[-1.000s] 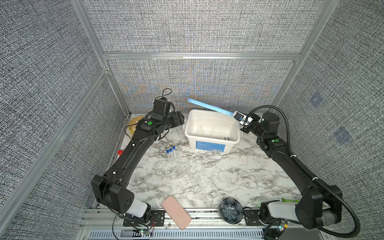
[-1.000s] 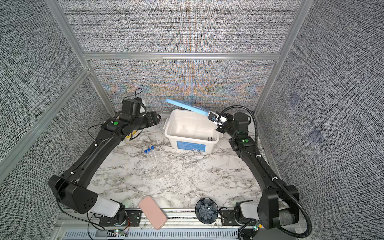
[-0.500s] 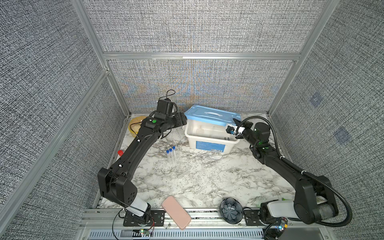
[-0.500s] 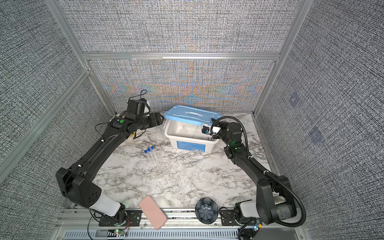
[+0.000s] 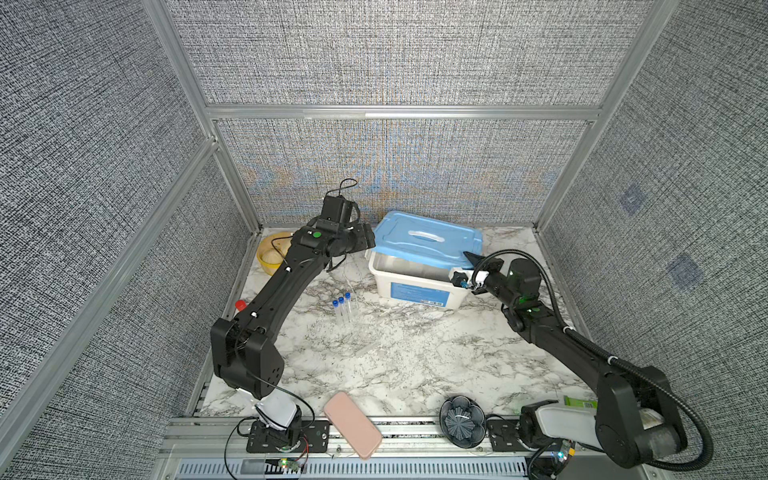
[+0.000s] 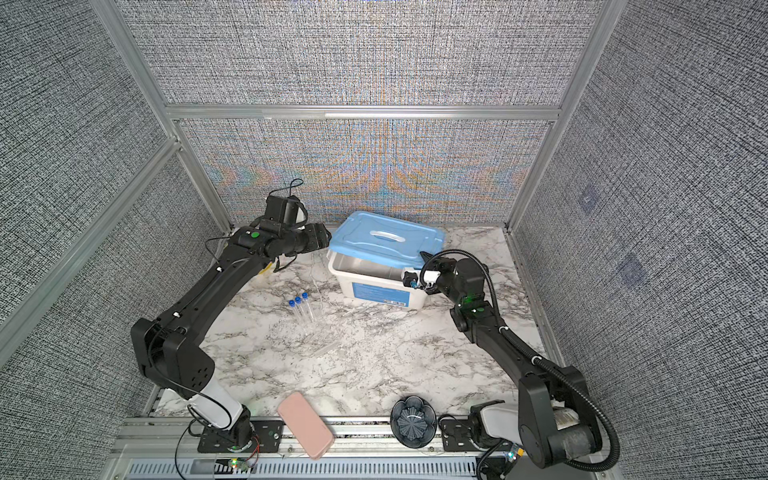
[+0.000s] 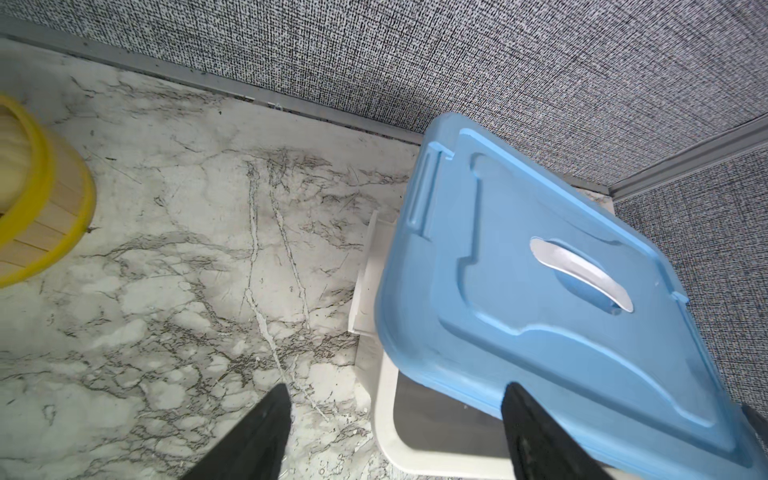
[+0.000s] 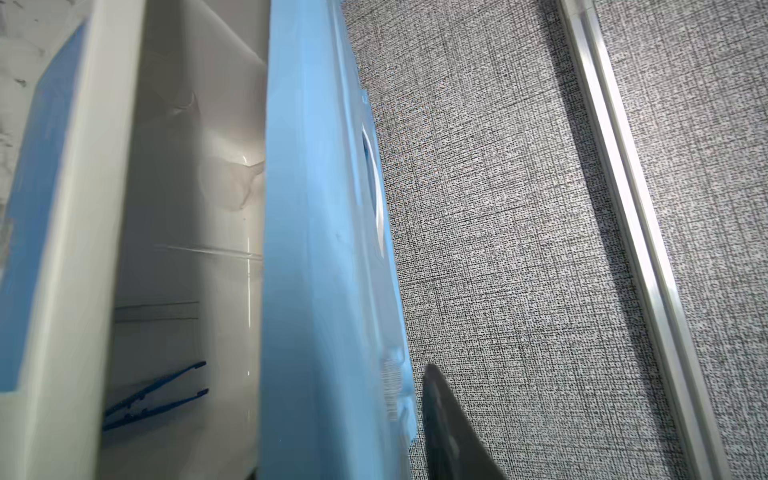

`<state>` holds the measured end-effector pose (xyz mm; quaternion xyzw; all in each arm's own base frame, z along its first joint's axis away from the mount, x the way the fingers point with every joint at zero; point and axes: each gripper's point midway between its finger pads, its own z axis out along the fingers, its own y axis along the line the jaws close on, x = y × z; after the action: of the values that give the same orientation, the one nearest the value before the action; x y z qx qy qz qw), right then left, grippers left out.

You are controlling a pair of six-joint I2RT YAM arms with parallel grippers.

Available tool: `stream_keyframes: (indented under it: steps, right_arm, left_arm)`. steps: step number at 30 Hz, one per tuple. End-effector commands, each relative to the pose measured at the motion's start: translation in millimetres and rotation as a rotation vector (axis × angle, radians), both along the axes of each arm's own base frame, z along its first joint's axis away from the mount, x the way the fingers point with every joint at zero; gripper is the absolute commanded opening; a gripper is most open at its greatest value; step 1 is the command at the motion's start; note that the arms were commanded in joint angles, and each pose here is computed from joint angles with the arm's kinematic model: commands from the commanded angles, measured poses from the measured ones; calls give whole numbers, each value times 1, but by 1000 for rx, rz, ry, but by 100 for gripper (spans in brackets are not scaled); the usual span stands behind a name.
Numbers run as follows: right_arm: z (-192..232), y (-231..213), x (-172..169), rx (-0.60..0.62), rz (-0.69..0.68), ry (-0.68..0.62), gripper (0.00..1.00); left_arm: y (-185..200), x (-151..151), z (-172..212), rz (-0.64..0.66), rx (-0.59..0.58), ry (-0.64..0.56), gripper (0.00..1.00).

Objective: Organize the chemistry lab equipment
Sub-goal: 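Lower the blue lid onto the white bin with the right gripper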

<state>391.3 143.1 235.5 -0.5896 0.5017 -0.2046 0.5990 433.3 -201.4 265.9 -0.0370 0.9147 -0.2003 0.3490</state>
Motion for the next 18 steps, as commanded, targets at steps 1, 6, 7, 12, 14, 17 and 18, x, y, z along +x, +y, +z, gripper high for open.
stream_keyframes:
  steps: [1, 6, 7, 12, 14, 17, 18]
  right_arm:
    - [-8, 3, -8, -50, 39, 19, 42]
    - [-16, 2, -16, -113, 63, 44, 49]
    - [-17, 1, -17, -127, 64, 49, 49]
    - [-19, 1, -30, -197, 105, 74, 58]
    - [-21, -7, -36, -247, 92, 124, 59]
    - [-21, -11, -51, -285, 108, 172, 62]
    - [-20, -11, -54, -286, 112, 168, 62]
  left_arm:
    - [6, 1, -7, 9, 48, 15, 81]
    - [4, 3, -14, -1, 65, 50, 82]
    - [2, 3, -15, -8, 61, 57, 82]
    - [4, 4, -19, -7, 81, 61, 82]
    - [6, 4, -21, -8, 100, 64, 82]
    - [5, 3, -21, -30, 117, 70, 82]
    - [5, 3, -20, -35, 120, 69, 82]
